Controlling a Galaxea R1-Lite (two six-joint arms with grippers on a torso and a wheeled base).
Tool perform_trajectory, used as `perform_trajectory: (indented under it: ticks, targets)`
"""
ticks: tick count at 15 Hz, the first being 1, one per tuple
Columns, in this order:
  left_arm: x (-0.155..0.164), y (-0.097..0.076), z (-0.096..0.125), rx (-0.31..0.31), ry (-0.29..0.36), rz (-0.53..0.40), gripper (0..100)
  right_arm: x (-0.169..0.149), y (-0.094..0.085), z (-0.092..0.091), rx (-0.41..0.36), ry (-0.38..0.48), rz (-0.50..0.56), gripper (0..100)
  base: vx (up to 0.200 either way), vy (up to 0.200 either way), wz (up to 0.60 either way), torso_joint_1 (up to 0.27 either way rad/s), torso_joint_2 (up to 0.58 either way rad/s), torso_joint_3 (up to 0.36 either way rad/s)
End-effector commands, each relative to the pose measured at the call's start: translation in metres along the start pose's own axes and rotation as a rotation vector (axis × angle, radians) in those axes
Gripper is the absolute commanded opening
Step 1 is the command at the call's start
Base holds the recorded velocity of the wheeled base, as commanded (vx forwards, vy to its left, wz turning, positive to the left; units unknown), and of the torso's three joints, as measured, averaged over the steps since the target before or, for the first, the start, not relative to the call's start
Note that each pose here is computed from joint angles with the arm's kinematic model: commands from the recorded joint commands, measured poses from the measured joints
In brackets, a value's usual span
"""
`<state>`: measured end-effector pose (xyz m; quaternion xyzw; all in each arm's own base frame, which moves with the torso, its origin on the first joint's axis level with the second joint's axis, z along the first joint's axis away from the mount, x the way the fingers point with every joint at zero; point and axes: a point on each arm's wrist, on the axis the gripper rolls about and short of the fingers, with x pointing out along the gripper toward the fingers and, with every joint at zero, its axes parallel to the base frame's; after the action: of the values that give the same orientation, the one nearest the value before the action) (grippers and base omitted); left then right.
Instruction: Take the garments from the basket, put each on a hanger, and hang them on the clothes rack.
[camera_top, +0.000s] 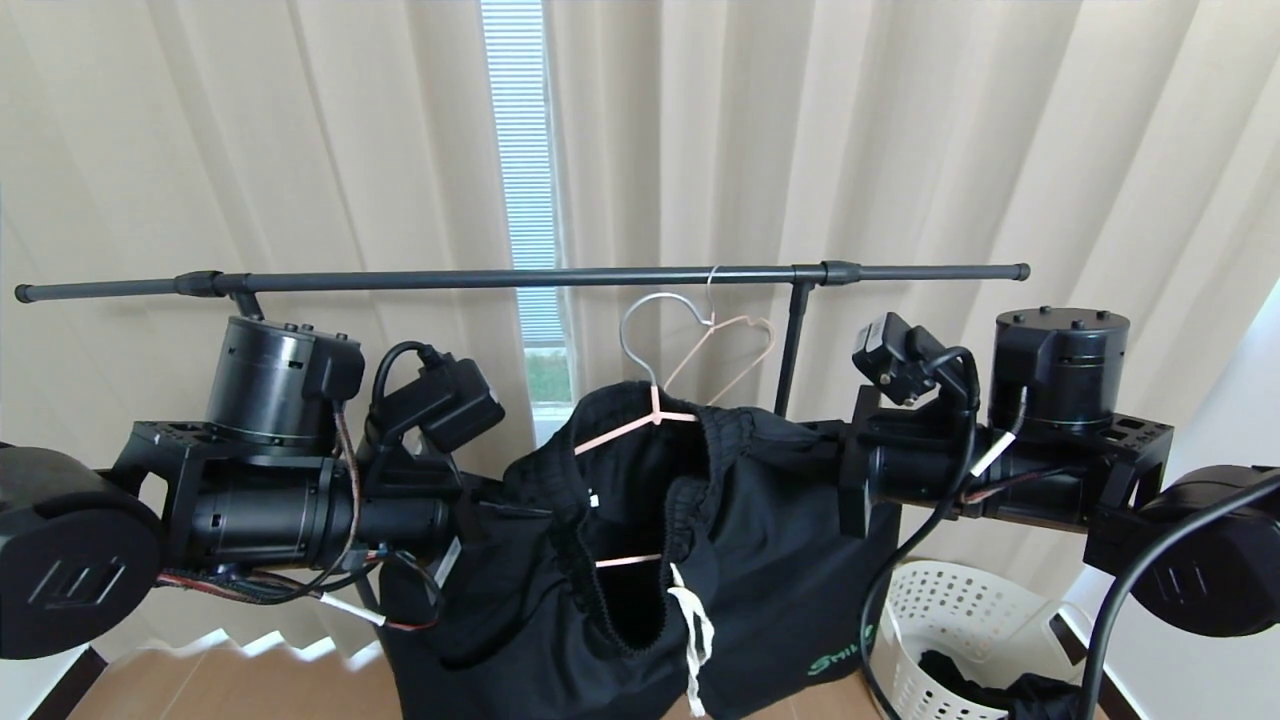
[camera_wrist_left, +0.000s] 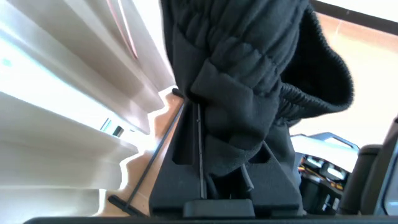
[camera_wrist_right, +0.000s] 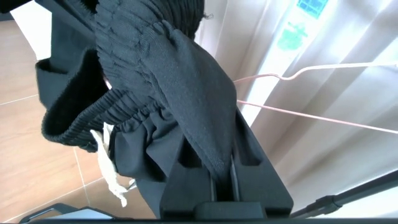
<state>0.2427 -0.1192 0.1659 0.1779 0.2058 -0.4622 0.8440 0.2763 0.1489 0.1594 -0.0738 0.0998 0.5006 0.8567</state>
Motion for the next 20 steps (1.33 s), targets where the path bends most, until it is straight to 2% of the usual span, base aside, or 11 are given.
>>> perform_trajectory:
  ticks: [1, 4, 5, 8, 9, 11, 15, 20]
  targets:
    - [-0.004, -0.002, -0.001, 0.003, -0.009, 0.005, 0, 0.001, 0.0, -0.001, 0.003, 0.006, 0.001, 0, 0.0, 0.0, 0.0, 0.0, 0.0, 0.0]
    - [-0.011, -0.004, 0.0, 0.008, -0.021, 0.014, 0, 0.001, 0.0, -0.002, 0.005, 0.008, 0.002, 0, 0.0, 0.0, 0.0, 0.0, 0.0, 0.0]
    - [-0.013, -0.005, 0.001, 0.011, -0.026, 0.017, 0, 0.001, 0.0, -0.003, 0.005, 0.011, 0.001, 100, 0.0, 0.0, 0.0, 0.0, 0.0, 0.0]
    - [-0.019, -0.006, 0.004, 0.019, -0.043, 0.027, 0, -0.002, -0.002, -0.006, 0.006, 0.018, -0.008, 100, 0.0, 0.0, 0.0, 0.0, 0.0, 0.0]
    - [-0.023, -0.006, 0.003, 0.005, -0.047, 0.039, 0, -0.005, -0.008, -0.008, -0.024, 0.021, -0.022, 100, 0.0, 0.0, 0.0, 0.0, 0.0, 0.0]
    - [-0.026, -0.006, 0.002, -0.007, -0.049, 0.042, 0, -0.009, -0.012, -0.01, -0.032, 0.012, 0.012, 100, 0.0, 0.0, 0.0, 0.0, 0.0, 0.0]
    - [-0.034, -0.011, 0.002, -0.005, -0.062, 0.05, 0, -0.012, -0.022, -0.016, -0.077, 0.024, -0.009, 100, 0.0, 0.0, 0.0, 0.0, 0.0, 0.0]
    - [-0.044, -0.014, 0.005, -0.033, -0.089, 0.062, 0, -0.007, -0.028, -0.024, -0.083, 0.045, -0.014, 100, 0.0, 0.0, 0.0, 0.0, 0.0, 0.0]
